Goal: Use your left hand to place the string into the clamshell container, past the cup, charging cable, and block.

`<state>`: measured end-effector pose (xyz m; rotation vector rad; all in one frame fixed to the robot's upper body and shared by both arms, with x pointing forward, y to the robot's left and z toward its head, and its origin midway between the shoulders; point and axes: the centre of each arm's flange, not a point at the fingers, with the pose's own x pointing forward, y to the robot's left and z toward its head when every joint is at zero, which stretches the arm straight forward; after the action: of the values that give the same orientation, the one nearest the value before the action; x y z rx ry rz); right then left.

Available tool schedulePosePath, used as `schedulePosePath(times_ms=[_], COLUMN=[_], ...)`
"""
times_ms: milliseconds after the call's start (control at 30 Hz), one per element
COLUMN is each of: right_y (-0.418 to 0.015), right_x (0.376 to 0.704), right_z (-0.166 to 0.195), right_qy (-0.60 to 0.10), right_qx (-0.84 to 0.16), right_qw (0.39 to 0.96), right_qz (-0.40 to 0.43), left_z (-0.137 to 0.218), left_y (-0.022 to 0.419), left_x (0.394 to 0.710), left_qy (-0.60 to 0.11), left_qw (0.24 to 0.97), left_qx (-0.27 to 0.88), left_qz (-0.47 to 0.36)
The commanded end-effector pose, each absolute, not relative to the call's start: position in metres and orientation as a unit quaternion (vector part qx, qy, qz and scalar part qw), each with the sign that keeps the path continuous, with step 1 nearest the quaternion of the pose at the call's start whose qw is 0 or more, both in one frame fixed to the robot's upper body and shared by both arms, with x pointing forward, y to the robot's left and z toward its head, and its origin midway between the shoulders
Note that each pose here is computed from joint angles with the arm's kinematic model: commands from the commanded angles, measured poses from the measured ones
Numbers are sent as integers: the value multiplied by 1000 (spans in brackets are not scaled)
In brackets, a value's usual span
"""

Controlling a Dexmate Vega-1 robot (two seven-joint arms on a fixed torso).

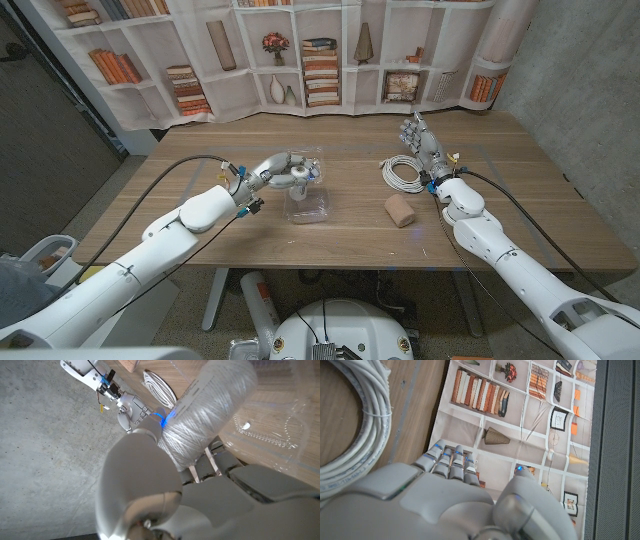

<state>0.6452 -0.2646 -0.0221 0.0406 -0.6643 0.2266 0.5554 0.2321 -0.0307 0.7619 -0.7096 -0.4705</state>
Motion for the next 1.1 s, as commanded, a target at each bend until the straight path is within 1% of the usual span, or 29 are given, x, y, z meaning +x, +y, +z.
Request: schedulePosePath(times_ms=[33,1100], right_y=[-269,-268], right_x=[642,645], right_z=[-25,-30], right_qy=[-325,-320], right_qx=[22,22], right_qw=[939,940], right_qz=[109,113], left_z=[-36,-42], left_y=[229,227], left_x=[557,556], left_qy=[-330,-324], left_qw=[842,845], left_qx=[363,370], left_qz=[-225,-212])
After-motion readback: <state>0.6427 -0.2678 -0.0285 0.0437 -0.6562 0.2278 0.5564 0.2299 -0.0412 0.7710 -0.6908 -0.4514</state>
